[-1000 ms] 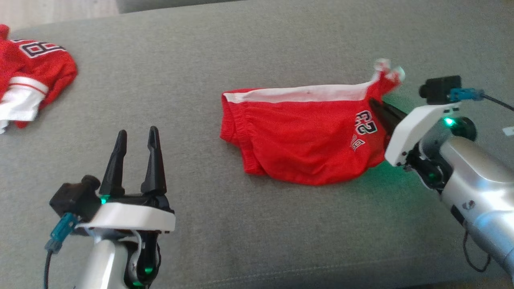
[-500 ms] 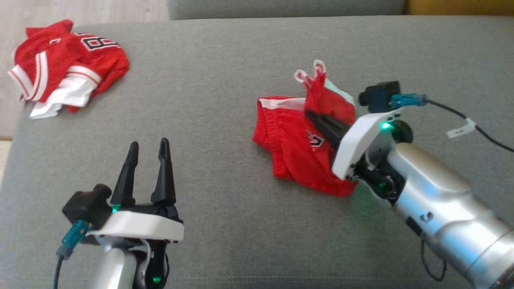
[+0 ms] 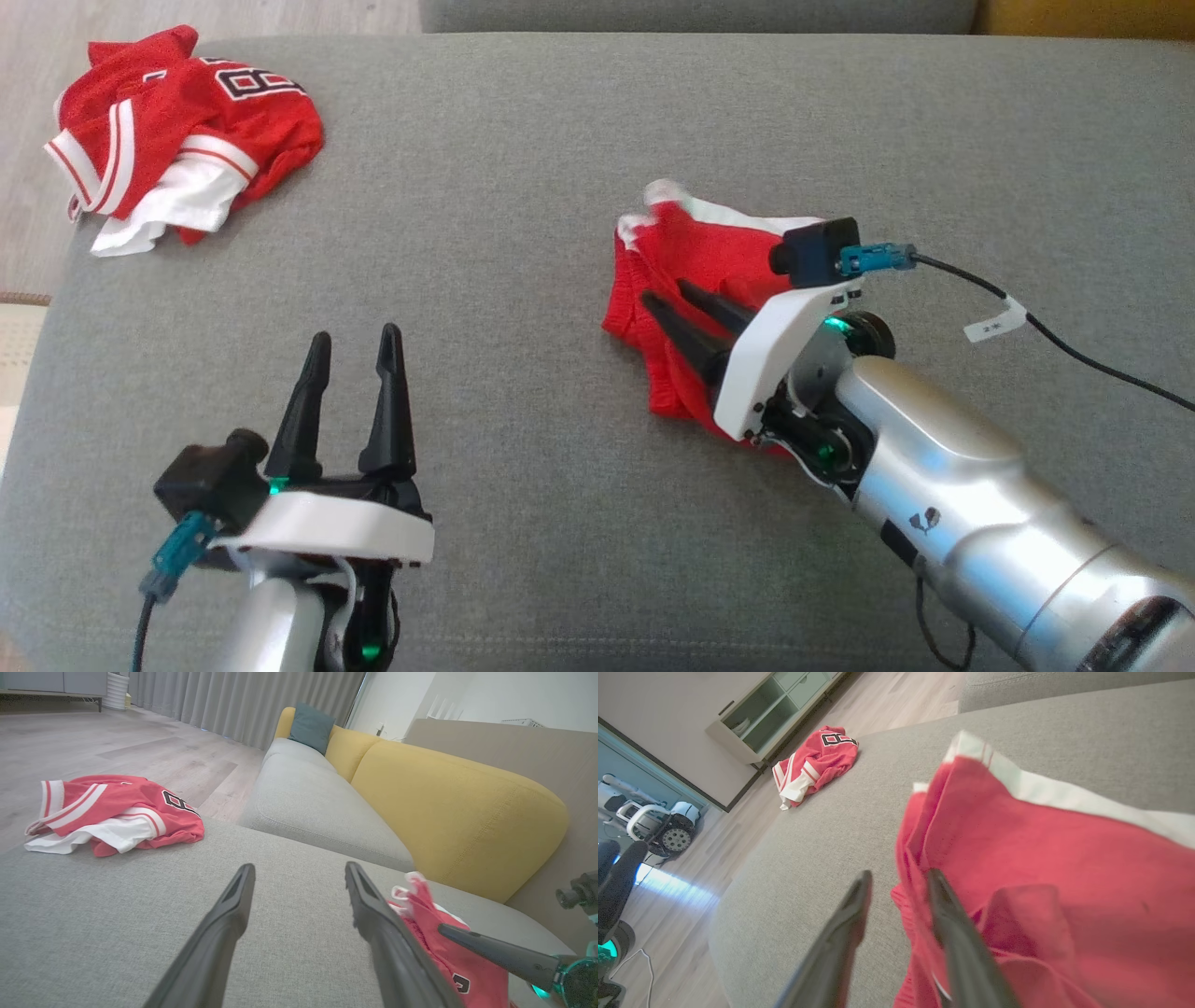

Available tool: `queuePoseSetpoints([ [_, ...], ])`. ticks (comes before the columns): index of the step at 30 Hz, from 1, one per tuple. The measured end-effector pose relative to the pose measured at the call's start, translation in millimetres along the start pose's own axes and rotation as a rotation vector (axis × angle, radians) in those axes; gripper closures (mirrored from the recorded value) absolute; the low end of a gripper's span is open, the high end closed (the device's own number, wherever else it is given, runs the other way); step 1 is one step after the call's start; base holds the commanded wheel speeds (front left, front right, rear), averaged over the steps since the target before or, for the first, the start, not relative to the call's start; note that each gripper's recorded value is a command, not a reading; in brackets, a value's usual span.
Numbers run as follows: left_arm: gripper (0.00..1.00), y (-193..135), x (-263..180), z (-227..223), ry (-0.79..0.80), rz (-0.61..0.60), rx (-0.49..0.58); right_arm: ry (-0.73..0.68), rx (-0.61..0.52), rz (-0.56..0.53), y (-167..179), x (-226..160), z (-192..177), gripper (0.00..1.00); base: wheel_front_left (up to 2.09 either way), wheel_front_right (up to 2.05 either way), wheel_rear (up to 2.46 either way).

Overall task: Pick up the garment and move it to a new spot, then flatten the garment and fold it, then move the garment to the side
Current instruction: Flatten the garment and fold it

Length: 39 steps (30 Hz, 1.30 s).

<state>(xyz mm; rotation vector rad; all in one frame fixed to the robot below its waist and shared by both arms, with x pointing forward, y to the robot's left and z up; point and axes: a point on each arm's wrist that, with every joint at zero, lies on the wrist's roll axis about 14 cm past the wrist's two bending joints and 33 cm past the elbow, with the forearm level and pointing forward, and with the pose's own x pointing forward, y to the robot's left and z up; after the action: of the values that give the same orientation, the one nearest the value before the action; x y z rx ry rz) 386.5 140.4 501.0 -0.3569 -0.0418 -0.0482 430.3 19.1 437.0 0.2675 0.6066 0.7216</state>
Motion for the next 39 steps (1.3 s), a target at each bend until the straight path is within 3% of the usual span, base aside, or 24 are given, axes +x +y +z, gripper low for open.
queuePoseSetpoints([
  [12, 0.0, -17, 7, -5, 0.011, -0.051, -0.012, -0.211, -0.008, 0.046, 10, -22, 46, 0.0, 0.0, 0.0, 0.0],
  [18, 0.0, -24, 9, -6, 0.012, -0.072, -0.016, -0.365, -0.023, -0.061, -32, -53, 81, 0.0, 0.0, 0.0, 0.0],
  [23, 0.0, -26, 9, -8, 0.018, -0.076, -0.018, -0.372, -0.068, -0.185, -74, -67, 78, 0.0, 0.0, 0.0, 0.0],
  [24, 0.0, -26, 9, -8, 0.019, -0.077, -0.018, -0.362, -0.072, -0.198, -79, -67, 75, 0.18, 0.0, 0.0, 0.0],
  [26, 0.0, -25, 9, -9, 0.02, -0.075, -0.018, -0.335, -0.08, -0.217, -85, -65, 65, 0.64, 0.0, 0.0, 0.0],
  [27, 0.0, -24, 9, -9, 0.02, -0.072, -0.018, -0.314, -0.084, -0.226, -87, -64, 57, 0.78, 0.0, 0.0, 0.0],
  [28, 0.0, -23, 9, -9, 0.021, -0.069, -0.017, -0.29, -0.085, -0.235, -90, -62, 48, 0.99, 0.0, 0.0, 0.0],
  [33, 0.0, -16, 7, -6, 0.015, -0.049, -0.011, -0.186, -0.08, -0.248, -93, -53, 8, 1.0, 0.0, 0.0, 0.0],
  [39, 0.0, -10, 4, -2, 0.004, -0.031, -0.005, -0.122, -0.09, -0.219, -81, -40, -10, 1.0, 0.0, 0.0, 0.0],
])
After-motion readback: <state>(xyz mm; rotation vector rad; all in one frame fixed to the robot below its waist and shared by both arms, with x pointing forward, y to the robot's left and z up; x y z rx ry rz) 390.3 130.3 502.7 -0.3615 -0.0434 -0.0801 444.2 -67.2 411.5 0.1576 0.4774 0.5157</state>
